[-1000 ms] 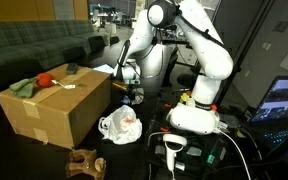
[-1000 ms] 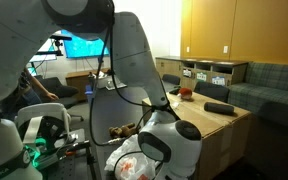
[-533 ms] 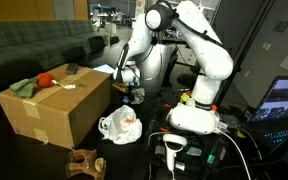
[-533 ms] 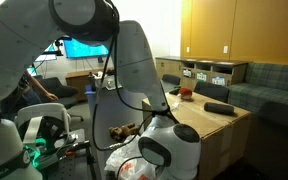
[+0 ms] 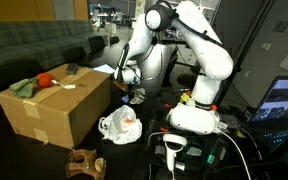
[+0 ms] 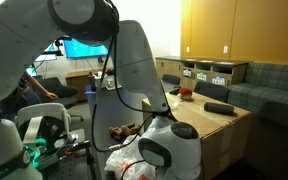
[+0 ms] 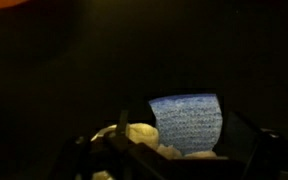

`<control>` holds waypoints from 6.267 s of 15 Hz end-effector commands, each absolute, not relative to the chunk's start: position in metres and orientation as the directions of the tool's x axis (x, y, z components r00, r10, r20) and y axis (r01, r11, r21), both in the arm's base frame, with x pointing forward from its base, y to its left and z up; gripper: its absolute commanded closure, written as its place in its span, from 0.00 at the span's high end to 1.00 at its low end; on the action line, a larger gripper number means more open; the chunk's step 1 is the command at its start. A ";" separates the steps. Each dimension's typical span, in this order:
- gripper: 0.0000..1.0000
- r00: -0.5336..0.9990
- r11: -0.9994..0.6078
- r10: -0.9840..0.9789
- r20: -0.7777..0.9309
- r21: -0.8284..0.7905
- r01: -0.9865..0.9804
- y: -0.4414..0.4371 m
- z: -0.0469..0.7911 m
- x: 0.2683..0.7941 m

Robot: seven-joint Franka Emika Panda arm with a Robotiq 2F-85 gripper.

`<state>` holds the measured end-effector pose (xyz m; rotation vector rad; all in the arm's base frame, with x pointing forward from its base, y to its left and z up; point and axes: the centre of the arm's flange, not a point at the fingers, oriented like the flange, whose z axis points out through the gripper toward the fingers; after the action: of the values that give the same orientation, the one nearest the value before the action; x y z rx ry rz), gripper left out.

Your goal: Put the objects on the table on top of the box and put the objects on the box on the table

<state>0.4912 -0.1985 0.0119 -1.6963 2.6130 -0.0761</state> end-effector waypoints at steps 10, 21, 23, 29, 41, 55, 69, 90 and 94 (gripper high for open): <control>1.00 -0.413 0.412 -0.911 0.003 -0.063 -0.909 -0.218 -0.010 0.516; 0.66 -0.396 0.397 -0.918 -0.017 -0.011 -0.918 -0.227 -0.027 0.531; 0.51 -0.388 0.388 -0.921 -0.022 -0.008 -0.921 -0.228 -0.026 0.534; 0.37 -0.349 0.350 -0.937 -0.015 -0.008 -0.937 -0.228 -0.012 0.537; 0.30 -0.001 -0.026 -0.991 0.134 -0.198 -0.980 -0.156 0.134 0.515; 0.30 0.245 -0.348 -0.886 0.394 -0.215 -0.913 -0.055 0.292 0.495; 0.30 0.792 -0.849 -0.468 0.393 0.048 -0.526 0.131 0.378 0.590; 0.30 0.995 -0.968 -0.100 0.007 0.229 -0.099 0.129 0.277 0.680; 0.30 0.993 -0.964 -0.110 -0.033 0.246 -0.099 0.123 0.264 0.677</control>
<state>0.6655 0.1242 0.2619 -3.3894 0.1911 0.0276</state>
